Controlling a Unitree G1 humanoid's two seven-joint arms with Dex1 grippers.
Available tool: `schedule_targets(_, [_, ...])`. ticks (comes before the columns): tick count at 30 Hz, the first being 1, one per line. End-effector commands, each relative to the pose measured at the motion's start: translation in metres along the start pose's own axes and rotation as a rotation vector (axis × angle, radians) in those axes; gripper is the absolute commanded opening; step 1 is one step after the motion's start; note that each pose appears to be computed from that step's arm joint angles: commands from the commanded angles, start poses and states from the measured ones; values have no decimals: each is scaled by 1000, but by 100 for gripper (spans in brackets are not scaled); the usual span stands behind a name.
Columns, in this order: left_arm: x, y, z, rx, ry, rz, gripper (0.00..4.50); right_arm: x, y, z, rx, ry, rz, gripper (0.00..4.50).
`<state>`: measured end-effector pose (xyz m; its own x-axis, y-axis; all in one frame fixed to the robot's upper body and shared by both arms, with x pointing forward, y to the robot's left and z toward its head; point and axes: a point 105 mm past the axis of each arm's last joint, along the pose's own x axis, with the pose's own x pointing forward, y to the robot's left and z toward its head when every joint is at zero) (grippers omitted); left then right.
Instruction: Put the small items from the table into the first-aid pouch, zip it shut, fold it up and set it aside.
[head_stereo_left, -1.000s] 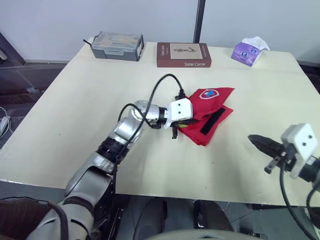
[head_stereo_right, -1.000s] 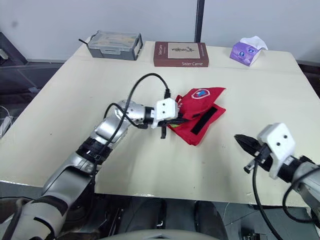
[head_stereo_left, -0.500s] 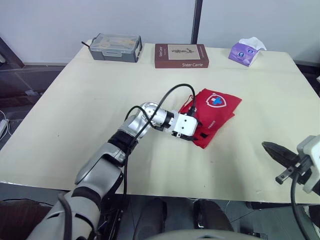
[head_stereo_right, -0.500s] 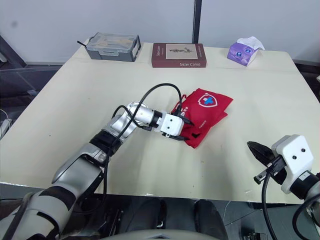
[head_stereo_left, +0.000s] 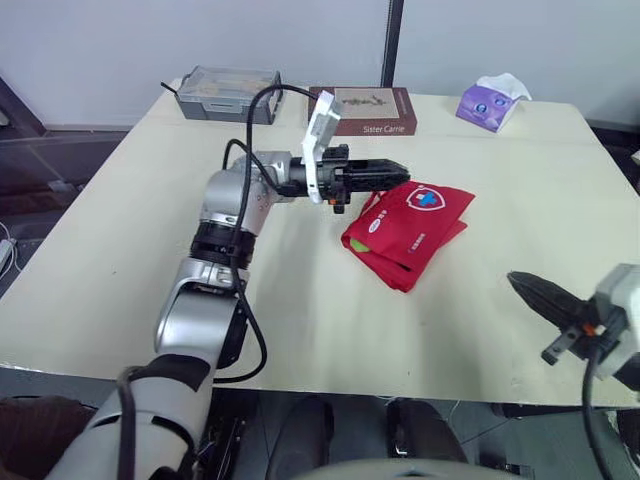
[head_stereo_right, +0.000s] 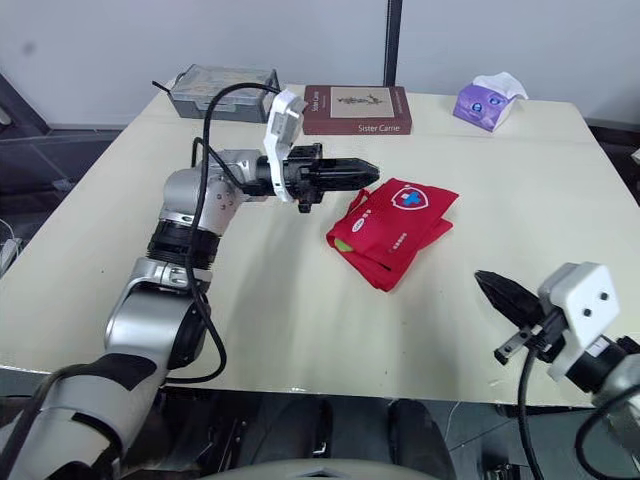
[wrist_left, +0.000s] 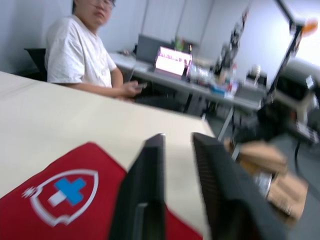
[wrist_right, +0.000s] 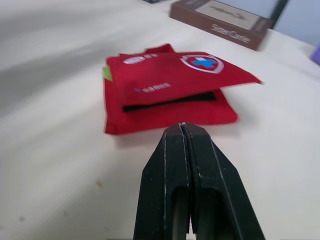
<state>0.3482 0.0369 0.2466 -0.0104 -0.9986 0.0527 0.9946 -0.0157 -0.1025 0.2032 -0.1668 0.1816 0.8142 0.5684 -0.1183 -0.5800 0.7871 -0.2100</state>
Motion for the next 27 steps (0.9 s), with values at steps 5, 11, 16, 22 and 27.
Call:
schedule_targets(5, [43, 16, -11, 12, 43, 155, 5, 16, 14, 7, 5, -42, 37, 0])
schedule_targets(11, [80, 43, -53, -16, 137, 298, 5, 11, 15, 6, 4, -35, 13, 0])
schedule_targets(16, [71, 46, -127, 20, 495, 244, 5, 8, 20, 3, 17, -28, 3, 0])
schedule_targets(22, [42, 46, -169, 52, 694, 203, 5, 5, 26, -6, 45, -12, -22, 0])
schedule_targets(27, [42, 46, -153, 48, 555, 178, 5, 5, 24, -6, 24, -15, -51, 0])
